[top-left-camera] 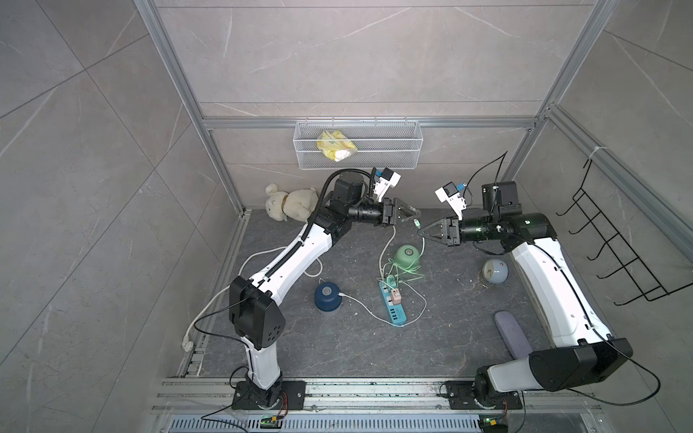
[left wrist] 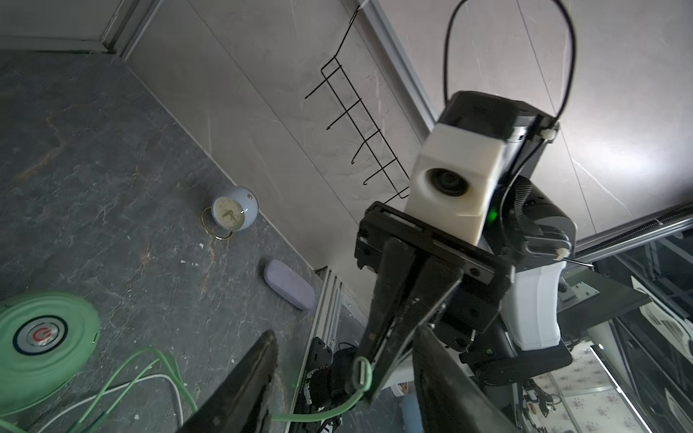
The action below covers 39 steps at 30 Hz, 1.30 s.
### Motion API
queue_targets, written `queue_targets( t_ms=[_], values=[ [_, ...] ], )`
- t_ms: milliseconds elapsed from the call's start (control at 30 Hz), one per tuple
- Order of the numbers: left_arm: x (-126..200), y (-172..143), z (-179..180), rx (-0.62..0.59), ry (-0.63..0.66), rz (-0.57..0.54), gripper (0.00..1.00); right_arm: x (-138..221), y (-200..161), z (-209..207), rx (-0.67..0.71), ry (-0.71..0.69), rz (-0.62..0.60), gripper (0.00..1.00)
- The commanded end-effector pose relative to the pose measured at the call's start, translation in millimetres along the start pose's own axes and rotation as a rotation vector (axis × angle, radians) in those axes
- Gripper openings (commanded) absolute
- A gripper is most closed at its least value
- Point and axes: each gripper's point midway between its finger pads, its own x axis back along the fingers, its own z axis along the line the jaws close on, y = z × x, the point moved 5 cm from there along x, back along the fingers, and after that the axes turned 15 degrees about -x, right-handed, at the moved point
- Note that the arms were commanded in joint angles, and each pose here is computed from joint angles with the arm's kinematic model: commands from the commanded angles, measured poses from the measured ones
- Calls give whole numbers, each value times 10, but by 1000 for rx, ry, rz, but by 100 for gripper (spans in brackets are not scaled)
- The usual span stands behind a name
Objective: Charge the cordless meat grinders
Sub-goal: Pick up the charging cable from the center of the board.
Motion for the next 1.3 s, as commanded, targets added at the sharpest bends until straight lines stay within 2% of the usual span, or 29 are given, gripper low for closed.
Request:
queue_targets(
  t_ms=[0,167,333,433,467,500,533,567,600,667,767,833,1000,1267],
  values=[
    [57,54,-180,2,-54,20,51,-7,27,110,36,41,17,0],
    [69,58,-222,-2,-70,21,33,-64,46,76,29,44,31,0],
    [72,59,-241,0,-81,21,9,-83,66,36,21,23,35,0],
    [74,66,-238,0,-80,15,0,-75,71,13,15,-1,32,0],
    [77,69,-227,2,-69,11,0,-67,68,15,20,-13,26,0],
    [77,70,-189,15,-41,4,0,-51,66,-1,25,-46,13,9],
    [70,73,-140,34,-13,-5,0,-32,53,3,44,-83,-4,27],
    [60,74,-95,60,10,-15,0,-24,48,-13,63,-127,-23,38],
    [47,75,-27,94,42,-33,0,3,42,-27,99,-185,-59,43],
    [20,70,79,162,87,-68,0,47,32,-85,164,-293,-152,47],
    [-38,47,132,210,120,-94,0,62,11,-151,319,-442,-306,47],
    [-70,23,147,222,131,-95,0,14,-1,-155,413,-471,-378,46],
    [-85,5,162,241,136,-106,0,-183,-9,-116,591,-444,-436,42],
    [-77,-11,153,249,134,-115,0,-368,0,-132,649,-420,-429,26]
  ],
)
